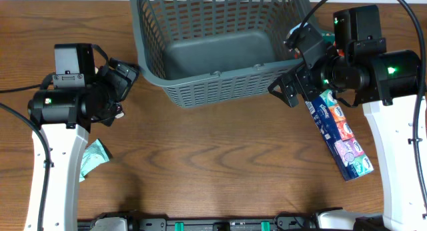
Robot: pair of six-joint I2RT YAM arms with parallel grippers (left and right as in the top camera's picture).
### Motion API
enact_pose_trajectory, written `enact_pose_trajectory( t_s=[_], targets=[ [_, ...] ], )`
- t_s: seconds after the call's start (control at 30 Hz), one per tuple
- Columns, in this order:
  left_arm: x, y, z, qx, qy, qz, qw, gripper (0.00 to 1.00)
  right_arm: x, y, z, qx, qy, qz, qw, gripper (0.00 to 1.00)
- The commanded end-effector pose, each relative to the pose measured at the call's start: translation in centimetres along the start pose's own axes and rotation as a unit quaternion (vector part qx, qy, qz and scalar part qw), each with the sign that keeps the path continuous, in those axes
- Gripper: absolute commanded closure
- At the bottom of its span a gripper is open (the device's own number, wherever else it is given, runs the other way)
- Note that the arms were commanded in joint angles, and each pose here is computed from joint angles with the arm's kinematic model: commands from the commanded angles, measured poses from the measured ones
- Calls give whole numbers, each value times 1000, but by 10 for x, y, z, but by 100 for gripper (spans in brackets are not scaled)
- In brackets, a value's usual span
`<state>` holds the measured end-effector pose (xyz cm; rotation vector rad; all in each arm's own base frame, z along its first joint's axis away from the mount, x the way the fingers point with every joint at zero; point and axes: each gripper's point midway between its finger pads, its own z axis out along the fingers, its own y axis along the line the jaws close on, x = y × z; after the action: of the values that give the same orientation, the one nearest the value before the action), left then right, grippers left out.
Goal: Pack container
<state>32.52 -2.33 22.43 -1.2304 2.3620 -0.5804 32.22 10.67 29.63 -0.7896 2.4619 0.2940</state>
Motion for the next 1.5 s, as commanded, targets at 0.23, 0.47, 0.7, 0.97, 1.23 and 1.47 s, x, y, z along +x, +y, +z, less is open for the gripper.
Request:
enact_pose_trajectory(
  t_s=[0.23, 0.47, 0.7, 0.97, 1.23, 1.47],
  targets=[
    [7, 5, 0, -11, 20, -8, 1000, 2, -5, 3, -6, 2, -10, 1, 1000, 1],
    [40, 35, -7, -71, 91, -29, 993, 1, -6, 3, -6, 2, -11, 1, 1000, 1],
    [67, 10, -13, 1, 176, -6, 984, 1, -6, 2, -6, 2, -12, 0, 1000, 1],
    [96, 2, -14, 3, 211, 19, 977, 1, -6, 2, -6, 2, -12, 1, 1000, 1],
    [78, 1, -5, -9, 153, 26, 988, 1, -4, 3, -6, 0, -8, 11, 1000, 1],
    [62, 2, -1, -18, 109, 31, 993, 1, 1, 5, -6, -3, 2, 14, 1000, 1]
  ],
)
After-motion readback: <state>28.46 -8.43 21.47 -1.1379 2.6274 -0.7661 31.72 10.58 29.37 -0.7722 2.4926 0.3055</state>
